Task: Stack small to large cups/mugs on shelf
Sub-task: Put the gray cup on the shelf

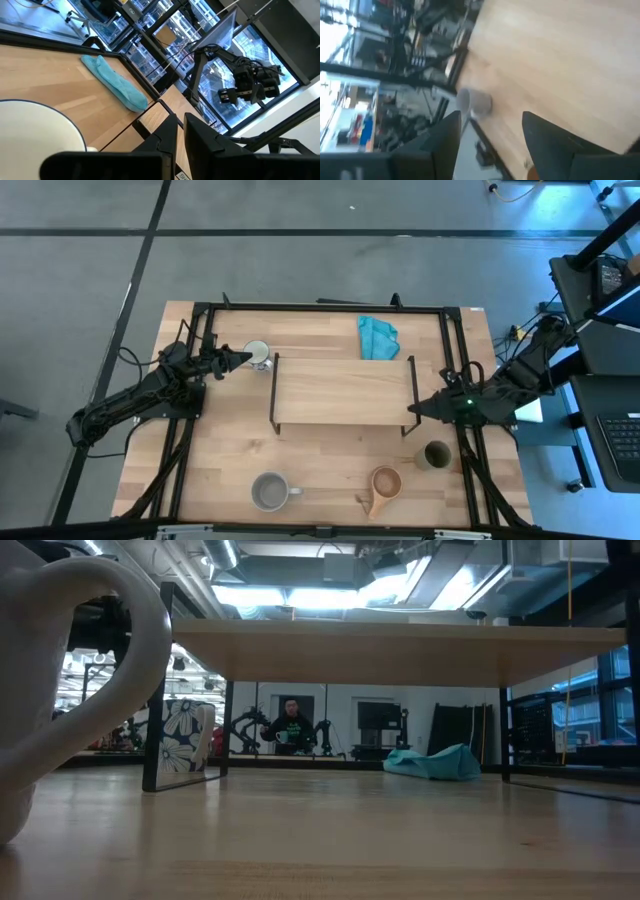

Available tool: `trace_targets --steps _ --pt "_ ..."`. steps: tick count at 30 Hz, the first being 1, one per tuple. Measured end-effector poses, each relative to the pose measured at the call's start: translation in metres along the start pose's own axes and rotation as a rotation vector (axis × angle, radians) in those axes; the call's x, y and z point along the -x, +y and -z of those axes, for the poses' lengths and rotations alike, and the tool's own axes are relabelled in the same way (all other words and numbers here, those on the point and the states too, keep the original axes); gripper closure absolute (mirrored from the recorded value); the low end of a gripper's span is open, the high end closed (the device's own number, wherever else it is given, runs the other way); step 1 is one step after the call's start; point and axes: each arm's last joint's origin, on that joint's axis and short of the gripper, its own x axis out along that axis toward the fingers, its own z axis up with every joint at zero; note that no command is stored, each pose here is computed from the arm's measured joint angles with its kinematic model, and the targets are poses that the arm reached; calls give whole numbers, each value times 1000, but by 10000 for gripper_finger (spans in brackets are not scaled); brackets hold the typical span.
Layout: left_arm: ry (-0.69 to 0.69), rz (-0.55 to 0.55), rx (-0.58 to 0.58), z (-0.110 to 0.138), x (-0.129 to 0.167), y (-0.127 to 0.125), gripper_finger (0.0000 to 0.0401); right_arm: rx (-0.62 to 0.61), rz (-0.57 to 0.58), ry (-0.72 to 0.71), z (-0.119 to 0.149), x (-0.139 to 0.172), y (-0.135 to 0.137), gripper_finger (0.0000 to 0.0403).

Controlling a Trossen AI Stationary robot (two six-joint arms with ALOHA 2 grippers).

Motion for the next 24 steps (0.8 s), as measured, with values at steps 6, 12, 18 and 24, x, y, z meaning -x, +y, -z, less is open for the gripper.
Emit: trace_targets --steps 6,12,18,24 --pt "0 0 0 0 0 0 374 79 -77 -80 -7 -5 11 190" --pt "0 0 0 0 0 0 374 170 -109 -131 -21 -10 18 190" --pt "0 -1 0 0 0 0 374 368 -37 -211 -47 4 40 190" --pt "0 0 1 0 0 0 374 475 356 -67 -68 34 39 190"
